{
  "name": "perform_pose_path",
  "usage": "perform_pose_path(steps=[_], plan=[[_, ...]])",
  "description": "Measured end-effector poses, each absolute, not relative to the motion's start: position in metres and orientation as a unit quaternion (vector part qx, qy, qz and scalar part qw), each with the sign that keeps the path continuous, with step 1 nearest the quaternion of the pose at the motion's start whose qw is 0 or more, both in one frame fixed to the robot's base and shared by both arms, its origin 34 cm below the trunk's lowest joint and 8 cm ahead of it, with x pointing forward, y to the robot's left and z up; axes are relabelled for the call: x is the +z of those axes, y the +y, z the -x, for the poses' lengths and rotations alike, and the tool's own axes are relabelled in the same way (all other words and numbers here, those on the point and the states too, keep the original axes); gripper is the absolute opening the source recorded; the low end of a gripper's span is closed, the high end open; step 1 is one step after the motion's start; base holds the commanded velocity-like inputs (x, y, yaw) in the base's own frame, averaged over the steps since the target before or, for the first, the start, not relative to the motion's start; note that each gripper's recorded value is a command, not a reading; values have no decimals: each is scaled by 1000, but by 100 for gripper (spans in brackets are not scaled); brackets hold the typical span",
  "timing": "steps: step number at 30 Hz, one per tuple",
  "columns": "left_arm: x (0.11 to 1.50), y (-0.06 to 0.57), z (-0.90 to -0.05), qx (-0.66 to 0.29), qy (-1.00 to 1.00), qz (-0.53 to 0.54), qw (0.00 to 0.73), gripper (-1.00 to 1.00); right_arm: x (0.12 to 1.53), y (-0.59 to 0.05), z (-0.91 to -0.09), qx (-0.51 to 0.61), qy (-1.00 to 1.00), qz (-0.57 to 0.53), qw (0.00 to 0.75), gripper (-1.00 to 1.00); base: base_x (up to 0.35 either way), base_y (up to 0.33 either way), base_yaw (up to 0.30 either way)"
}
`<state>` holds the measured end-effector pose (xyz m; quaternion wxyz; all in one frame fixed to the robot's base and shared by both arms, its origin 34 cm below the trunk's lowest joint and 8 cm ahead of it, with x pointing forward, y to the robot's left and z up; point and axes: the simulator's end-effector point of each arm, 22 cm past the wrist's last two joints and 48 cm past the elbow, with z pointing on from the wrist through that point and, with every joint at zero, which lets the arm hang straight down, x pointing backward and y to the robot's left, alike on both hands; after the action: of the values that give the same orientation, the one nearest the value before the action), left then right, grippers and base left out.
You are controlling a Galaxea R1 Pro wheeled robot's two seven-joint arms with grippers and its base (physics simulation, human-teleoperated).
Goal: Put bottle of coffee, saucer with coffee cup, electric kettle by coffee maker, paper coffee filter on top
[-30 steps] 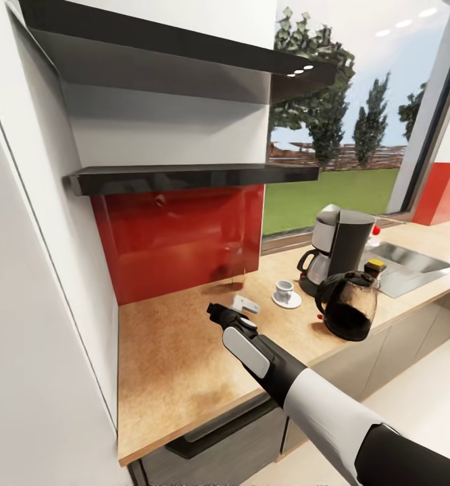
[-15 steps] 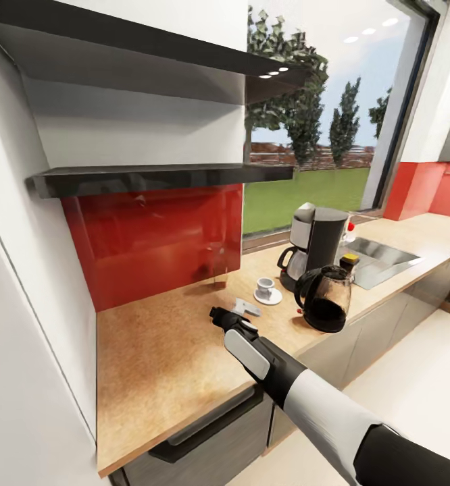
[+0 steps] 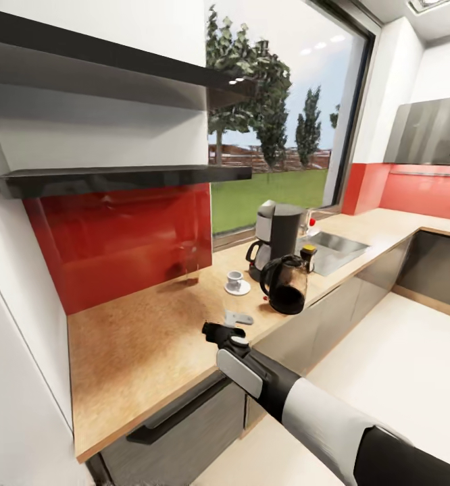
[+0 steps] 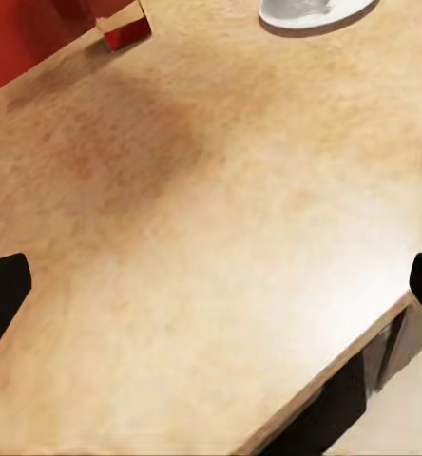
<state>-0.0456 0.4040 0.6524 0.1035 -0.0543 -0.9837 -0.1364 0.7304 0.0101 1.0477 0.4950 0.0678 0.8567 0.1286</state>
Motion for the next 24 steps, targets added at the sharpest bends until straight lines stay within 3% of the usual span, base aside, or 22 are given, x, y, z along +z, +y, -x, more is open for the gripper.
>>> perform_pose_path(steps=[8, 17, 24], plan=[[650, 400, 42, -134, -985, 55, 98, 100, 1053, 9, -738, 200, 828, -22, 523, 100, -158, -1, -209], [648, 398, 34, -132, -986, 56, 89, 100, 1052, -46, -749, 253, 798, 35, 545, 100, -6, 0, -16], [646, 397, 27, -130, -986, 58, 82, 100, 1005, -111, -748, 233, 819, 45, 522, 100, 0, 0, 0]])
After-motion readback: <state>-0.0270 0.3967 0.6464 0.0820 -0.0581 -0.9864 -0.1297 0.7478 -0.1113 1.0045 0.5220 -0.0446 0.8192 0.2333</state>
